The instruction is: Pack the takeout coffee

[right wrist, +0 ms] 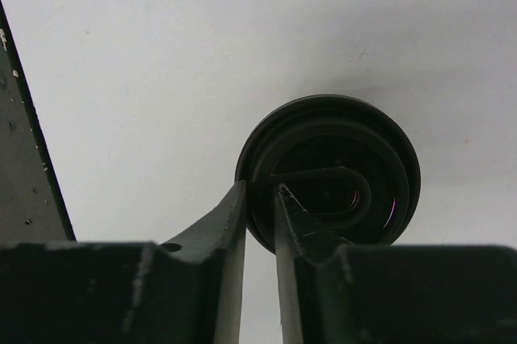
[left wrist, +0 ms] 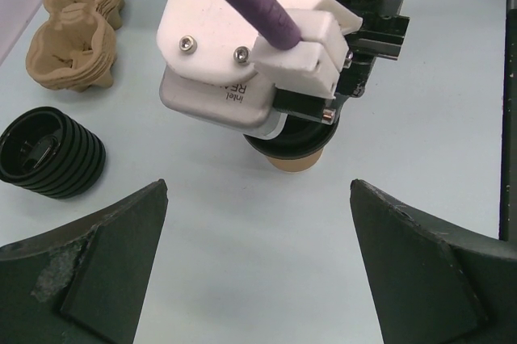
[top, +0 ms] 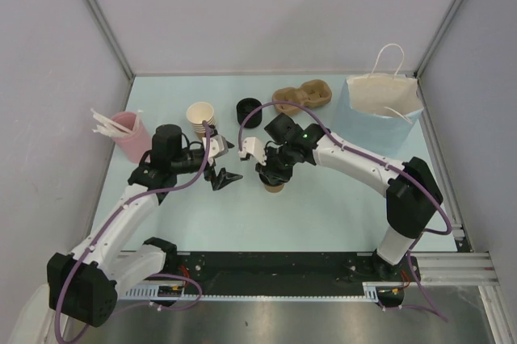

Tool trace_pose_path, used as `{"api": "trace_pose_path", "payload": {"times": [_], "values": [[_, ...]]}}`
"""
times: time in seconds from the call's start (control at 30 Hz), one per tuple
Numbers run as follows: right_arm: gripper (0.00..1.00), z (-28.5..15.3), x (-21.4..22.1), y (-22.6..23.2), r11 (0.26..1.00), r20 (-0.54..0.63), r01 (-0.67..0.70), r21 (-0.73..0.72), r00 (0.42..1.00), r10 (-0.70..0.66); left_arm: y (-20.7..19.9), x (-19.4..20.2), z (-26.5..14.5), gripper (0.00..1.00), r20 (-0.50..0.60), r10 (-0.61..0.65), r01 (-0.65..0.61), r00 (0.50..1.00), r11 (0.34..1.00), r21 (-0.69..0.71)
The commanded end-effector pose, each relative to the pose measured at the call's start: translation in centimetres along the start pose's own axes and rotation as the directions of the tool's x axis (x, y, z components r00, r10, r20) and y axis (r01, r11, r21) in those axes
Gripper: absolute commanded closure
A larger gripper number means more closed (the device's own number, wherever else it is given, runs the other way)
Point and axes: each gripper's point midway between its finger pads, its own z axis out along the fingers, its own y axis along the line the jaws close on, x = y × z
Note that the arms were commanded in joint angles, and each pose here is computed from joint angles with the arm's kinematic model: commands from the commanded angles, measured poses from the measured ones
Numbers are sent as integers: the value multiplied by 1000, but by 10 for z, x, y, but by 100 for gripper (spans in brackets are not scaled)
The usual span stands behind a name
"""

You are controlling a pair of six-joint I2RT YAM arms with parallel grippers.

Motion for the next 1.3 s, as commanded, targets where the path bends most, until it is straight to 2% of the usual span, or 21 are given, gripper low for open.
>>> {"api": "trace_pose_path", "payload": {"times": [0.0,0.27,0.37,0.67,0.73,0.9,0.97,1.07,1.27], "values": [[71,-1,1,-1,1000,2,9,4,1000,-9,-1,-5,1,0,33,50,-51,998,999,18],[70,-15,-9,-1,999,40,26,30,999,-27,-1,-4,2,0,32,47,-47,998,999,22],[66,-25,-14,-1,998,61,37,45,997,-39,-1,-3,3,0,29,43,-44,999,999,24],[39,-46,-24,3,997,112,55,59,992,-61,4,3,9,0,17,3,-3,1000,999,34],[33,-51,-24,-1,996,116,50,80,991,-60,7,1,12,0,17,-34,34,999,999,35],[9,-88,-29,-17,993,219,-27,112,976,2,8,12,33,0,-56,-212,217,976,969,115],[6,-104,-24,-25,992,257,-73,101,965,45,14,6,40,0,-70,-242,250,968,959,132],[0,-121,-13,-27,989,270,-113,96,959,83,14,17,54,0,-165,-303,329,939,931,161],[0,-128,9,-21,983,271,-175,55,950,154,24,18,78,0,-246,-419,469,874,859,206]]}}
